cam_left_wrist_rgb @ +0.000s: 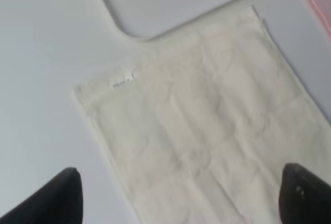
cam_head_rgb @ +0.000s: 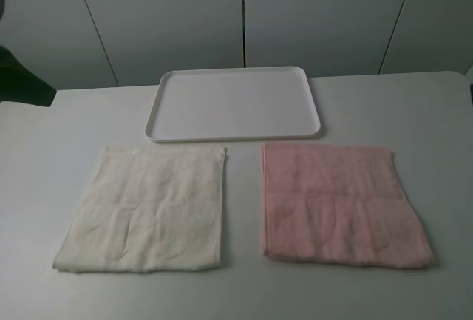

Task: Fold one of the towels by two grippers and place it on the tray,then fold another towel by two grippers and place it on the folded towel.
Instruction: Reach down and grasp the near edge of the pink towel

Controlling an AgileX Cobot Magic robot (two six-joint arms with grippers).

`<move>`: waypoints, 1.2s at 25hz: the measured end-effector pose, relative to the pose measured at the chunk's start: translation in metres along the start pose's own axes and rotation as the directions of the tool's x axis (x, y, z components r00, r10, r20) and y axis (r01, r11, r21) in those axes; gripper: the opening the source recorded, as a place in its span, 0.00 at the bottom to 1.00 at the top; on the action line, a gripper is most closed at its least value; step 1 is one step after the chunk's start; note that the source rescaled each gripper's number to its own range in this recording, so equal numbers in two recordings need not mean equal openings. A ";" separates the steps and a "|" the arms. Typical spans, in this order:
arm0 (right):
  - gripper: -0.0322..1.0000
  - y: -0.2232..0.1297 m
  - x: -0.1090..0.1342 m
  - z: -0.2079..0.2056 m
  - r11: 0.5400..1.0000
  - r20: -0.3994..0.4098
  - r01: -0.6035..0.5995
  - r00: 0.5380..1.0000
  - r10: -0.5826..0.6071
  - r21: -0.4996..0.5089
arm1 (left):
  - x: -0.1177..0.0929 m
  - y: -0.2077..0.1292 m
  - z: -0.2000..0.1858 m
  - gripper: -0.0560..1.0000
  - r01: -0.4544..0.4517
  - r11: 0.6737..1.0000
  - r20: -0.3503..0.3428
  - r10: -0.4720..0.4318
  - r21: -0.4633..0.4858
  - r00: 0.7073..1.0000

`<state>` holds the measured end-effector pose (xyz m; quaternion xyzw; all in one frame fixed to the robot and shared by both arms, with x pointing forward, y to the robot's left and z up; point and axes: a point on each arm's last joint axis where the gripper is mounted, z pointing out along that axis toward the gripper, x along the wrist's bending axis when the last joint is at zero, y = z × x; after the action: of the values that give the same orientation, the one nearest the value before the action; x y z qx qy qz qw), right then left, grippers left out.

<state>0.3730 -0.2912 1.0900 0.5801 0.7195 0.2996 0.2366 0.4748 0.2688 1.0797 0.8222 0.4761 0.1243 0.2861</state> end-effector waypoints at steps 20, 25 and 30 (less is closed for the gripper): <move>1.00 0.074 -0.003 0.070 0.887 -0.226 0.363 0.925 -0.305 0.286 | -0.127 0.040 0.141 0.98 -0.717 0.687 0.251 0.677 0.121 0.692; 1.00 0.062 -0.002 0.076 0.858 -0.264 0.391 0.912 -0.312 0.335 | -0.167 0.023 0.169 0.98 -0.811 0.571 0.331 0.746 0.127 0.577; 1.00 0.054 -0.003 0.080 0.843 -0.269 0.399 0.910 -0.315 0.361 | -0.213 0.005 0.192 0.98 -0.869 0.477 0.397 0.777 0.135 0.488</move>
<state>0.4656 -0.2735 1.0715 0.4388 0.8816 0.1498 0.0887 0.4597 0.0176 0.9424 0.9916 -0.0162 0.0510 0.1174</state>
